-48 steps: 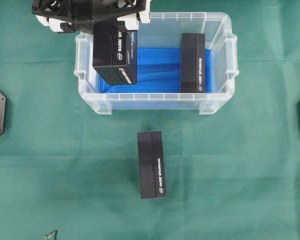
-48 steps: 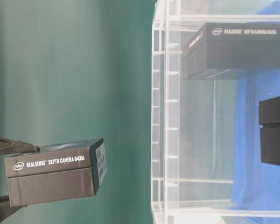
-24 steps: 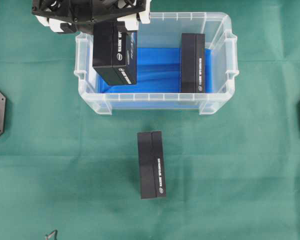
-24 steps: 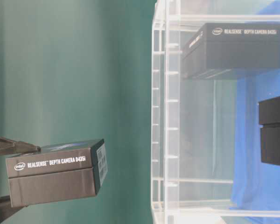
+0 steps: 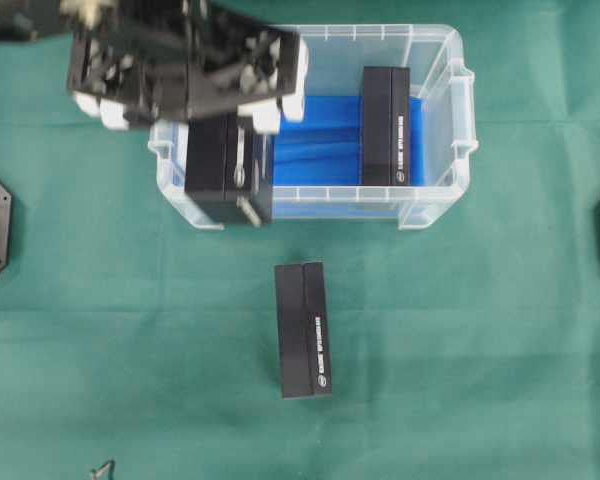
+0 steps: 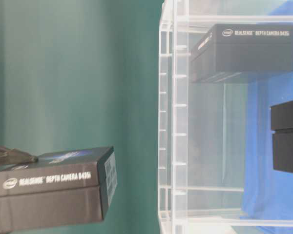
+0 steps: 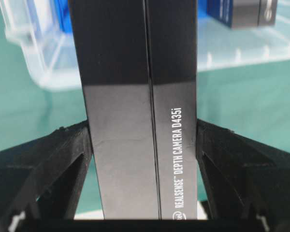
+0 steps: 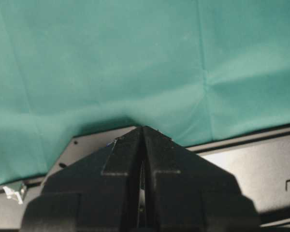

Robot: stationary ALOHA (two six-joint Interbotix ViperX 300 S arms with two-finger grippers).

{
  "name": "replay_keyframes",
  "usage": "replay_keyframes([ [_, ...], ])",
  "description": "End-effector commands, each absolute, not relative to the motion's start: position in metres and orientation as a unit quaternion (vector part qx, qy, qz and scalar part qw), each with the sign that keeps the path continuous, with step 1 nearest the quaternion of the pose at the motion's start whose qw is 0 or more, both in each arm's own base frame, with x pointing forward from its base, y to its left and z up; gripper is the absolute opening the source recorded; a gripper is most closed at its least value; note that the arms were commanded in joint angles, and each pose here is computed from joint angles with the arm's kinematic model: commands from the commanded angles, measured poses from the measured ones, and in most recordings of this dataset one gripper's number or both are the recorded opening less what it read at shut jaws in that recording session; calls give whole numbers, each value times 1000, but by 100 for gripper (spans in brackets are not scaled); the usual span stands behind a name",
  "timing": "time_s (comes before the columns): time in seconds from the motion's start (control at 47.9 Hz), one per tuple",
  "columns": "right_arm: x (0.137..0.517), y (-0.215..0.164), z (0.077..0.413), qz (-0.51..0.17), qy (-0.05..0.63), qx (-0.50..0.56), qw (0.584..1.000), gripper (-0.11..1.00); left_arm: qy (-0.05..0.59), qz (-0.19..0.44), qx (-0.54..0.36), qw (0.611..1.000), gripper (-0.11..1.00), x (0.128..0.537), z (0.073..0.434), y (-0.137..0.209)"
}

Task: Take the box out of the case with the left arm.
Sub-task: 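Carry the box forward and left of the first box on the table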

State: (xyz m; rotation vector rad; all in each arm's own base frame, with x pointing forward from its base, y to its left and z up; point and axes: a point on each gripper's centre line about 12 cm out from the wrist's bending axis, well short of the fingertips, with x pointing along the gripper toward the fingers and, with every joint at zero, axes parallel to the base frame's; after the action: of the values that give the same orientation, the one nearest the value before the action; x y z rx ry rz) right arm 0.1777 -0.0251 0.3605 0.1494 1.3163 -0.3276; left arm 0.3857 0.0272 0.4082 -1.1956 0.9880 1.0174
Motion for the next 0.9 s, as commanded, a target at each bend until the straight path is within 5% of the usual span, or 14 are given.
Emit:
replay_keyframes([
  [0.0, 179, -26, 364, -152, 602, 69, 781, 0, 415, 420, -525, 613, 63, 372, 426, 9],
  [0.418, 179, -26, 364, -152, 602, 69, 781, 0, 433, 422, -542, 583, 63, 357, 413, -71],
  [0.878, 179, -25, 364, -152, 603, 72, 780, 0, 435, 432, -554, 563, 63, 349, 403, -117],
])
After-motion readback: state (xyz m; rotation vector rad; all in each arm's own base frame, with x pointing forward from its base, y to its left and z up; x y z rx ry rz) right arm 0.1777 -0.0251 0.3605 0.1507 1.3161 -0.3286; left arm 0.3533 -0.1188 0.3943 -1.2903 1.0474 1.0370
